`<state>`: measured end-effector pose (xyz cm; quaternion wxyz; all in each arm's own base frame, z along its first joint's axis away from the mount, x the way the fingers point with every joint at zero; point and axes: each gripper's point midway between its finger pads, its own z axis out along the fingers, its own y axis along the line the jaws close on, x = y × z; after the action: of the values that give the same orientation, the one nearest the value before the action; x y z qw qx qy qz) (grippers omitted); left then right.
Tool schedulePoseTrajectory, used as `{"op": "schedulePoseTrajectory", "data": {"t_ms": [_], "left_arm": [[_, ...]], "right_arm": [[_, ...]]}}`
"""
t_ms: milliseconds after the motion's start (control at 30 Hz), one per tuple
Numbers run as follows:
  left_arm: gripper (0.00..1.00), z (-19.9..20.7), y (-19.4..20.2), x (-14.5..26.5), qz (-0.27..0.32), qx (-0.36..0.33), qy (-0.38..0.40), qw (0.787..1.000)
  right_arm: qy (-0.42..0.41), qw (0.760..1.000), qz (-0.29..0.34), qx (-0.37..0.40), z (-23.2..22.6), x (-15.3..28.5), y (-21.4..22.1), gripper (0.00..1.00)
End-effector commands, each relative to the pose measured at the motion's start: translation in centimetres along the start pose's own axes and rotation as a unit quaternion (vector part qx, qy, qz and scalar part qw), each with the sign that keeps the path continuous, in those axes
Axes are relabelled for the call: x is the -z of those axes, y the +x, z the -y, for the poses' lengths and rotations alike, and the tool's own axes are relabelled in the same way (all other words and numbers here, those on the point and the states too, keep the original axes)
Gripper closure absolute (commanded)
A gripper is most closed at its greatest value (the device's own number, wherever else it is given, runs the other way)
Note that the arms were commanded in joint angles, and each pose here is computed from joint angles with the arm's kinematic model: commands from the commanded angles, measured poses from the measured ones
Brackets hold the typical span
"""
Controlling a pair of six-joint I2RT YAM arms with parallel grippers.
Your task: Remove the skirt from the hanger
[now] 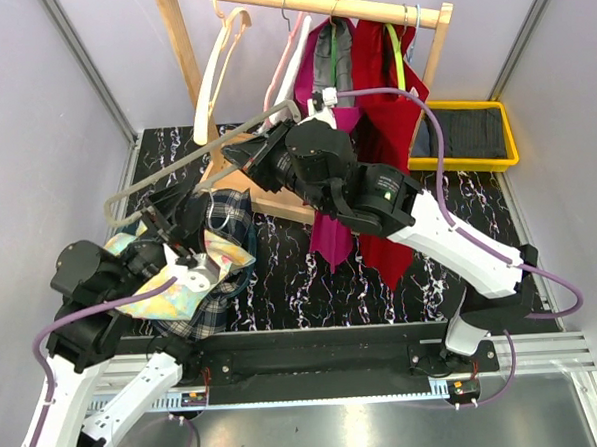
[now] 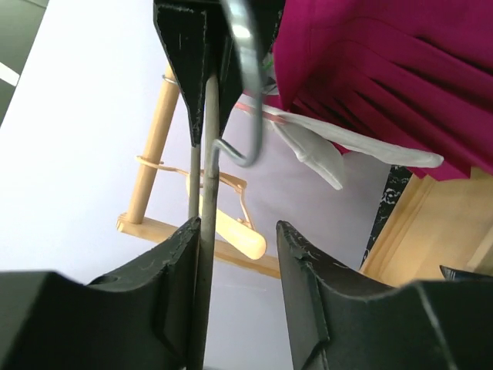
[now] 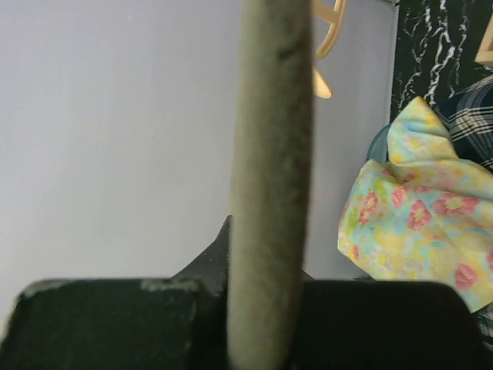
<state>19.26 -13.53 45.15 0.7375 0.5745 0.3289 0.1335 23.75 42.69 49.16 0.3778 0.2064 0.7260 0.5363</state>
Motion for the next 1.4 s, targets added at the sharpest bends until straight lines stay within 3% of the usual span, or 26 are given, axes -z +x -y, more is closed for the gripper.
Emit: {"op": "schedulePoseTrajectory", "data": {"t_ms": [0,167,333,367,467,567,667,800,867,1033,1067,1167,1367], "left_arm": [[0.76,-2.9,-1.9,1.7,0.018,0.009,-0.056,0.998],[0.77,-5.3,-2.3,3.1,0.007,0.053,-0.098,0.994],[0.84,-7.3,-3.1,4.3,0.002,0.101,-0.123,0.987],[0.86,-7.4,-3.0,4.4,-0.001,0.108,-0.125,0.986],[1.00,-7.9,-2.7,5.0,-0.020,0.133,-0.128,0.983],[1.00,-7.4,-2.5,5.0,-0.038,0.172,-0.106,0.979],[1.00,-7.3,-2.4,4.9,-0.048,0.214,-0.099,0.971],[1.00,-8.8,-2.6,4.4,-0.052,0.260,-0.110,0.958],[1.00,-9.3,-2.0,3.0,-0.067,0.283,-0.106,0.951],[1.00,-13.8,-2.8,1.5,-0.062,0.344,-0.143,0.926],[1.00,-13.7,-1.9,-0.5,-0.078,0.355,-0.132,0.922],[1.00,-17.6,-0.6,-1.0,-0.109,0.378,-0.199,0.897],[1.00,-17.1,1.1,-3.8,-0.144,0.409,-0.188,0.881]], "right_arm": [[-0.011,1.000,-0.011,0.011,-0.4,0.4,0.8,1.00],[-0.007,0.999,-0.036,0.012,0.2,-0.4,2.3,1.00],[-0.002,0.998,-0.064,-0.004,0.8,-0.7,3.7,0.98],[0.000,0.998,-0.070,-0.004,1.0,-0.6,3.9,0.93],[-0.002,0.996,-0.085,-0.006,1.2,0.4,4.1,0.64],[-0.001,0.997,-0.074,-0.001,1.8,1.6,3.2,0.50],[-0.017,0.998,-0.067,-0.008,1.9,2.7,2.5,0.48],[-0.041,0.995,-0.079,0.037,1.0,4.6,2.4,0.11],[-0.084,0.992,-0.071,0.069,-0.1,6.6,1.6,0.01],[-0.171,0.978,-0.059,0.107,-0.5,11.7,0.7,0.00],[-0.178,0.975,-0.045,0.124,-0.4,12.3,0.3,0.00],[-0.199,0.967,-0.038,0.158,-0.1,14.8,0.3,0.00],[-0.193,0.964,-0.022,0.181,0.8,16.6,0.1,0.00]]}}
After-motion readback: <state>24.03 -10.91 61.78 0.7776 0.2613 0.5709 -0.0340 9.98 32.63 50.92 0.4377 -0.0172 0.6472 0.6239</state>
